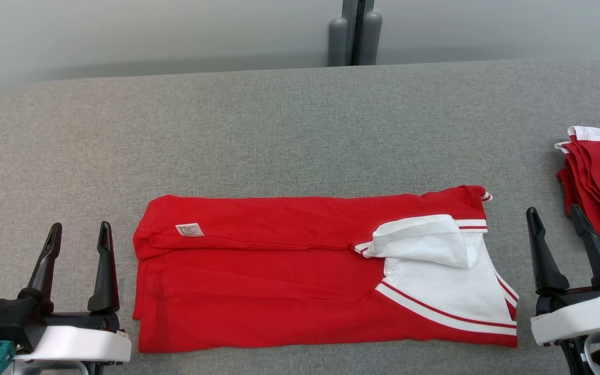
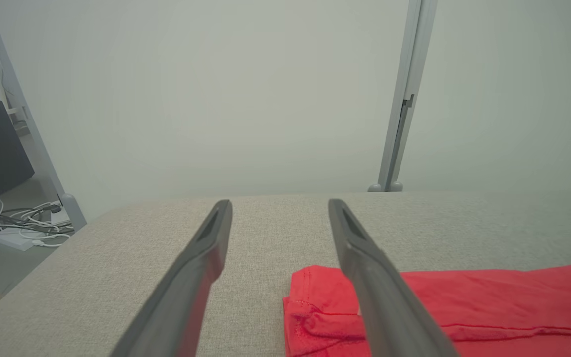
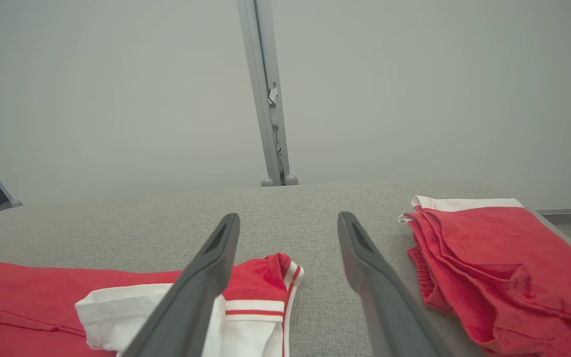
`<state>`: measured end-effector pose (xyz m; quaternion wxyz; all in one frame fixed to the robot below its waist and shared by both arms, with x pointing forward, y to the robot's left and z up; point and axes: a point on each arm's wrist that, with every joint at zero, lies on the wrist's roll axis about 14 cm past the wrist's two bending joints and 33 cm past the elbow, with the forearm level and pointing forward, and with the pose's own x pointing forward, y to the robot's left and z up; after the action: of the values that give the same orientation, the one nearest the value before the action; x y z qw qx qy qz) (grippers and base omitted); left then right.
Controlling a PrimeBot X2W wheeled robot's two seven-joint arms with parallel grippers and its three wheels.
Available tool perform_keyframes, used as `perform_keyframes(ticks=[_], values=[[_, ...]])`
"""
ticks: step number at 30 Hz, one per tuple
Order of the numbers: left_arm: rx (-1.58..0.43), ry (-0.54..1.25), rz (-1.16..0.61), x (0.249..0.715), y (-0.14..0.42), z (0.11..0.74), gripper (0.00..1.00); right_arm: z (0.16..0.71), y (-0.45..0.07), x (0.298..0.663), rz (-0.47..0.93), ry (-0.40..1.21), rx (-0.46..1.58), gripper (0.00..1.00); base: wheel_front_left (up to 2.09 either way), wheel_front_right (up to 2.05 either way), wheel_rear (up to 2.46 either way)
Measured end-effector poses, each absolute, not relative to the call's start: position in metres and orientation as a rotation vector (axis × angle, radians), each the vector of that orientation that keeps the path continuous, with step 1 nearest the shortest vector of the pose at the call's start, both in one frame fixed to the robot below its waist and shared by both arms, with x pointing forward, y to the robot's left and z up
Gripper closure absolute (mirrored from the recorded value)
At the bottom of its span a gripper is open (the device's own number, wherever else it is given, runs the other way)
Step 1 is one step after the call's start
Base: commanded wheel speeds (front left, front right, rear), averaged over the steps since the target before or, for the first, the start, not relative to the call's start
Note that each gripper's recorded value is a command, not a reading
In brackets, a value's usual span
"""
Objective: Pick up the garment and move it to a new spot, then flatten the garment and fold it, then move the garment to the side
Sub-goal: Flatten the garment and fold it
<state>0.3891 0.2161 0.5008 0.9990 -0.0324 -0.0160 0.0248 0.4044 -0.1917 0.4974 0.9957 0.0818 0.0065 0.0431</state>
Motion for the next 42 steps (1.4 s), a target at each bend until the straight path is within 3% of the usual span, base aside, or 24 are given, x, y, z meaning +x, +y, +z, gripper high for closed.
perform_keyframes(ticks=[9,20,32,33,35,42], values=[[-0.084,-0.023,0.045,0.396,0.214,0.499,0.00,0.475,-0.193,0.411,0.097,0.115,0.165,0.00,0.00,0.00,0.00],[-0.093,0.014,0.052,0.400,0.217,0.485,0.00,0.399,-0.166,0.410,0.164,0.375,0.211,0.00,0.00,0.00,0.00],[-0.091,0.021,0.058,0.406,0.219,0.481,0.00,0.362,-0.147,0.407,0.207,0.504,0.252,0.01,0.00,0.00,0.00],[-0.091,0.018,0.057,0.406,0.219,0.482,0.00,0.361,-0.145,0.406,0.211,0.512,0.258,0.49,0.00,0.00,0.00],[-0.091,0.015,0.055,0.407,0.219,0.483,0.00,0.360,-0.144,0.405,0.220,0.526,0.261,1.00,0.00,0.00,0.00],[-0.093,0.006,0.049,0.408,0.216,0.485,0.00,0.365,-0.145,0.404,0.236,0.517,0.272,1.00,0.00,0.00,0.00]])
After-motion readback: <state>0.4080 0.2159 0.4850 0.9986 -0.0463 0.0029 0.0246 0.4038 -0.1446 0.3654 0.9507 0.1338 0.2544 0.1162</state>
